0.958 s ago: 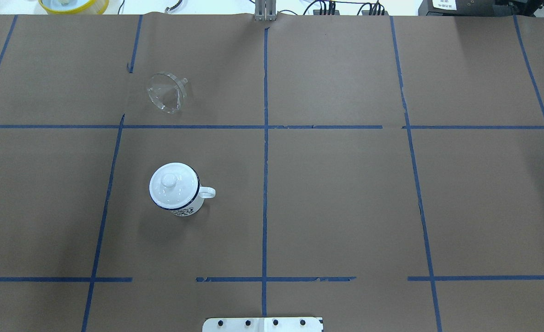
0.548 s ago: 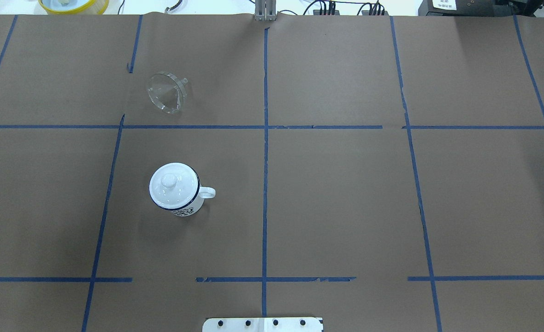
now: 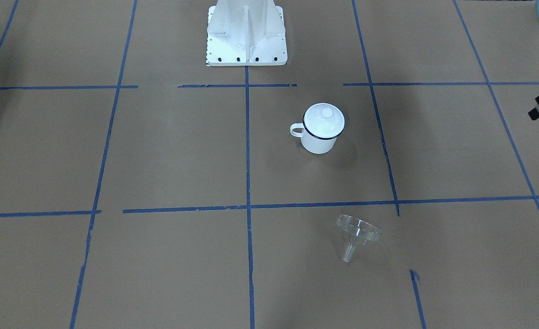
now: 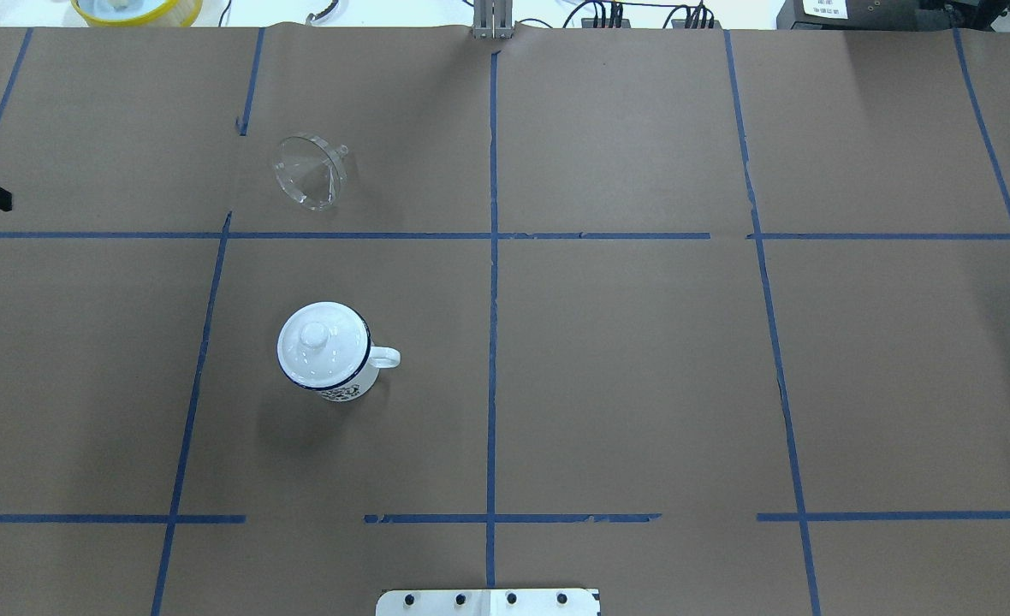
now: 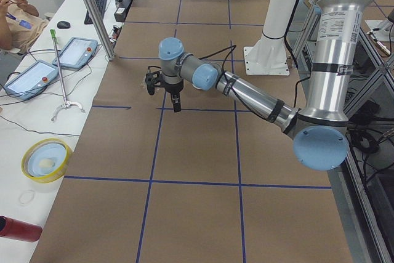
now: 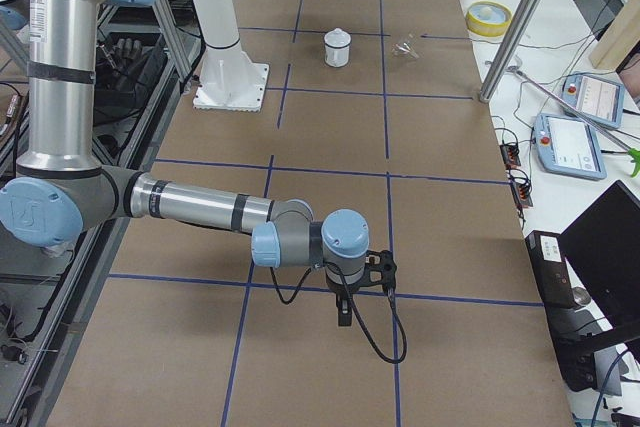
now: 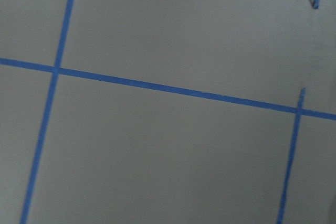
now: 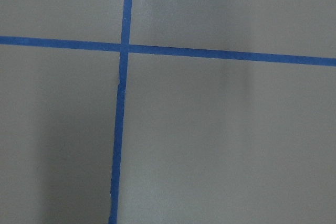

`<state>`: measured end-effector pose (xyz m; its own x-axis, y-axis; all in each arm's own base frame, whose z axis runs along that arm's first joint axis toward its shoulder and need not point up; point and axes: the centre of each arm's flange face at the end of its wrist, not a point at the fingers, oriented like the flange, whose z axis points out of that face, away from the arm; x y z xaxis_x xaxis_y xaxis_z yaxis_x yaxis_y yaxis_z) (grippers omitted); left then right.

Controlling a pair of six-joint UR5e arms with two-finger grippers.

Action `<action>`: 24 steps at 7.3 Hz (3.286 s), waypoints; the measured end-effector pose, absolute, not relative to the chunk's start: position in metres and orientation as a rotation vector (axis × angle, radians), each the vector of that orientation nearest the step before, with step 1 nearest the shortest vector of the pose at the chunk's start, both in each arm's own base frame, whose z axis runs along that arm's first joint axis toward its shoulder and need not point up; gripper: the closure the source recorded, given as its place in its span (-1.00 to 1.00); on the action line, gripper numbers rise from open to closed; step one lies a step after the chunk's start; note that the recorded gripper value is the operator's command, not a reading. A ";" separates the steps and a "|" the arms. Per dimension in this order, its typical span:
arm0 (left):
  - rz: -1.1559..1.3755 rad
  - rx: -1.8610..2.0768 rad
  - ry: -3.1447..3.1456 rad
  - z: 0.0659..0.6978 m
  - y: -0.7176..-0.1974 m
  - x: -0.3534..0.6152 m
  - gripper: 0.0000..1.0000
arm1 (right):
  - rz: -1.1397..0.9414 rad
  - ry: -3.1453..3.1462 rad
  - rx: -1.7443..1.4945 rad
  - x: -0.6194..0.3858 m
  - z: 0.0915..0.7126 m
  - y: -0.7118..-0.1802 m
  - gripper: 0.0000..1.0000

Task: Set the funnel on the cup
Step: 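Move the left gripper down over the white lid on the mug, then close the left gripper on the white lid's knob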

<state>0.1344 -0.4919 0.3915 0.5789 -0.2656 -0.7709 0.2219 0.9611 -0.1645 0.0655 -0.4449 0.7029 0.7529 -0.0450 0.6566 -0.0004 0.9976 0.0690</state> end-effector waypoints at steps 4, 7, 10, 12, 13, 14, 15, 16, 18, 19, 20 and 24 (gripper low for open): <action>-0.473 -0.110 0.915 0.281 -0.452 0.292 -1.00 | -0.024 -0.718 0.066 0.066 0.703 -0.445 -1.00; -0.506 -0.151 0.854 0.242 -0.420 0.365 -1.00 | -0.024 -0.718 0.066 0.066 0.703 -0.445 -1.00; -0.539 -0.159 0.815 0.231 -0.416 0.399 -0.98 | -0.024 -0.718 0.066 0.065 0.703 -0.445 -1.00; -0.535 -0.155 0.799 0.234 -0.410 0.414 -0.76 | -0.024 -0.718 0.066 0.065 0.703 -0.445 -1.00; -0.530 -0.158 0.793 0.236 -0.408 0.419 -0.70 | -0.024 -0.718 0.066 0.065 0.703 -0.445 -1.00; -0.526 -0.161 0.788 0.238 -0.406 0.422 -0.66 | -0.024 -0.718 0.066 0.065 0.703 -0.445 -1.00; -0.525 -0.163 0.785 0.240 -0.406 0.425 -0.51 | -0.024 -0.718 0.066 0.065 0.703 -0.445 -1.00; -0.523 -0.164 0.783 0.240 -0.406 0.426 -0.48 | -0.024 -0.718 0.066 0.066 0.703 -0.445 -1.00; -0.518 -0.167 0.782 0.240 -0.404 0.429 0.11 | -0.024 -0.718 0.066 0.066 0.703 -0.445 -1.00; -0.516 -0.167 0.783 0.240 -0.403 0.429 0.62 | -0.024 -0.718 0.066 0.066 0.703 -0.445 -1.00; -0.516 -0.167 0.784 0.239 -0.402 0.429 1.00 | -0.024 -0.717 0.066 0.066 0.703 -0.445 -1.00; -0.513 -0.165 0.796 0.232 -0.402 0.430 1.00 | -0.024 -0.718 0.066 0.066 0.703 -0.445 -1.00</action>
<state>0.4300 -0.4023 0.2320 0.5849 -0.4982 -0.6401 0.3769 0.8657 -0.3294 0.0655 -0.4449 0.7029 0.7530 -0.0449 0.6564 -0.0005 0.9976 0.0688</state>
